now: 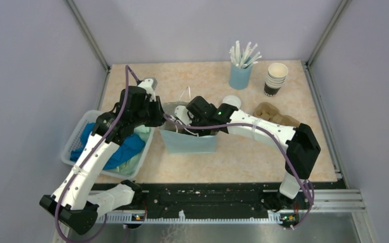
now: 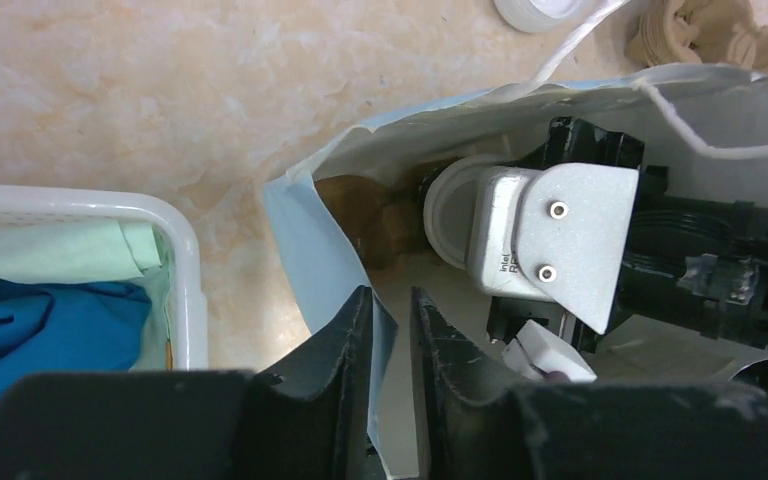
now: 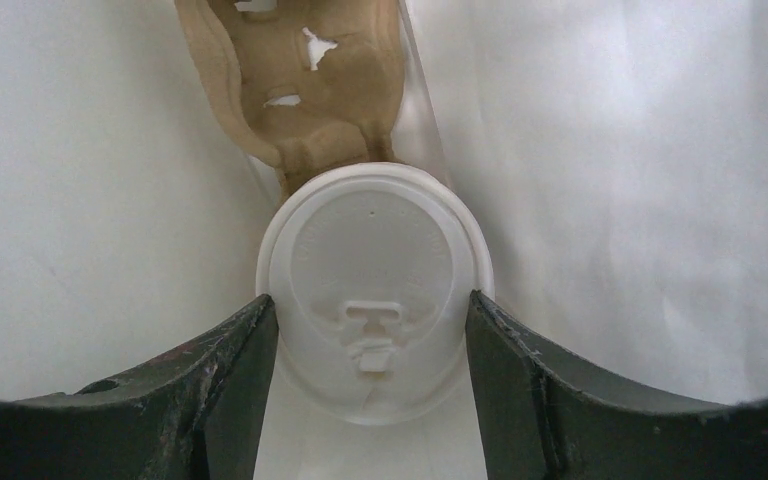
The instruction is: Pack the takeout coffee
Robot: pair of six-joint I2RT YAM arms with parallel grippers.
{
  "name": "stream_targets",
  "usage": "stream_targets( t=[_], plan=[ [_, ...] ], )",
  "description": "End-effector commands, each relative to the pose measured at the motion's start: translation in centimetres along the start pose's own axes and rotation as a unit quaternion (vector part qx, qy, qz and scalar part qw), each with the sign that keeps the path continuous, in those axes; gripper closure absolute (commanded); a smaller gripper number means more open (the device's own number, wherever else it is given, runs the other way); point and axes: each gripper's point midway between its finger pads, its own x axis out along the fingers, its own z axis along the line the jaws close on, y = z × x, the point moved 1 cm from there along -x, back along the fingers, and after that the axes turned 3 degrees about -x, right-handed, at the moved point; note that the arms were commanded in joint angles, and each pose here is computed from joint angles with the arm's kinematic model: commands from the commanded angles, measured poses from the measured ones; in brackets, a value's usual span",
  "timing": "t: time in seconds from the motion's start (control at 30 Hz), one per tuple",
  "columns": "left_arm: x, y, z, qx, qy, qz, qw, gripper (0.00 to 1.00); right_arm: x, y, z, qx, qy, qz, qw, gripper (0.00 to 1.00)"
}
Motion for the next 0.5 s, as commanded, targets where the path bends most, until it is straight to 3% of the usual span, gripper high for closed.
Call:
stream_targets(
  t=[0.0, 0.23, 0.47],
  plan=[
    [-1.2, -2.7, -0.4, 0.004, -0.006, -0.052, 0.999, 0.71, 3.9, 7.8, 6.4, 0.032, -0.129, 0.143, 0.981, 0.37],
    [-3.1, -4.1, 1.2, 0.013, -0.06, -0.079, 0.995, 0.55, 5.3, 9.5, 7.2, 0.03, -0.14, 0.157, 0.977, 0.38],
    [-5.1, -5.5, 1.1, 0.019, -0.062, -0.112, 0.992, 0.43, 4.7, 8.0, 6.6, 0.033, -0.13, 0.14, 0.981, 0.36]
  ],
)
